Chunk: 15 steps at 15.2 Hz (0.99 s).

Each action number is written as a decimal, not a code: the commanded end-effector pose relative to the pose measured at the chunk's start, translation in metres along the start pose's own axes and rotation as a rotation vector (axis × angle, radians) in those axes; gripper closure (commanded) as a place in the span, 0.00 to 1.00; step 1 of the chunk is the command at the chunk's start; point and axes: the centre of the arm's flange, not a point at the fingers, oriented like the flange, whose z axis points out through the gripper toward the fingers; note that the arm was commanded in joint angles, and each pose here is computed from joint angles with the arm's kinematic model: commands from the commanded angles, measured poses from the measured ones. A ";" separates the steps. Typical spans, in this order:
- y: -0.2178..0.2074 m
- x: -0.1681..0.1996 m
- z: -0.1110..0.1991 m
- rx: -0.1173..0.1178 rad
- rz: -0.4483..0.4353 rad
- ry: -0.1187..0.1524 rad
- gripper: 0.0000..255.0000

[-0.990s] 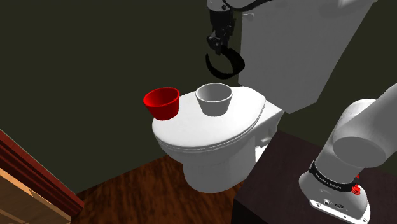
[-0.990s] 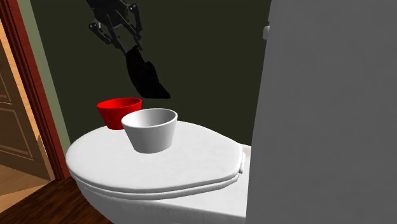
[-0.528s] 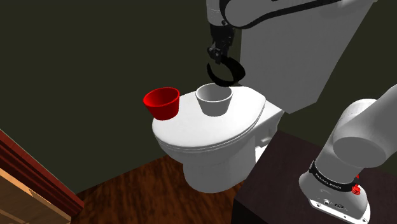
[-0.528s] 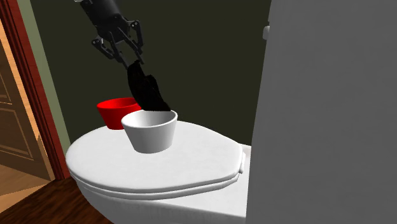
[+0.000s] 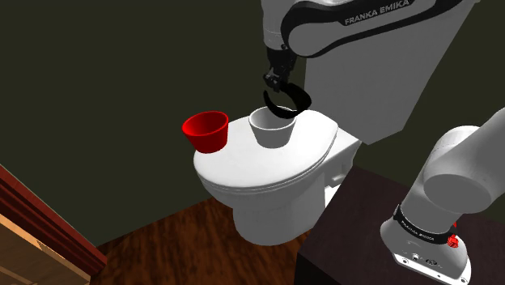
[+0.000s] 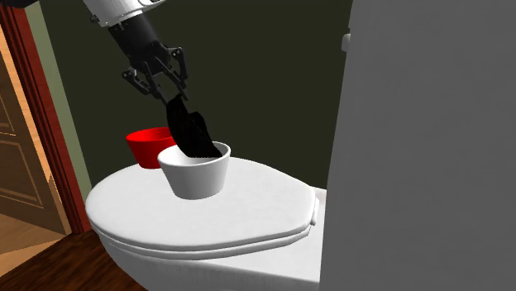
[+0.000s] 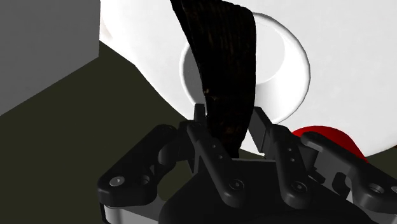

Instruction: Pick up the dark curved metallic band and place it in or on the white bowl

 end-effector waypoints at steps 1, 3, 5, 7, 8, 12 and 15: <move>-0.003 -0.004 0.015 -0.002 0.001 -0.012 1.00; -0.004 -0.005 0.017 -0.002 0.001 -0.012 1.00; -0.004 -0.005 0.017 -0.002 0.001 -0.012 1.00; -0.004 -0.005 0.017 -0.002 0.001 -0.012 1.00; -0.004 -0.005 0.017 -0.002 0.001 -0.012 1.00; -0.002 -0.004 0.019 -0.002 0.002 -0.012 0.00; -0.004 -0.005 0.017 -0.002 0.001 -0.012 0.00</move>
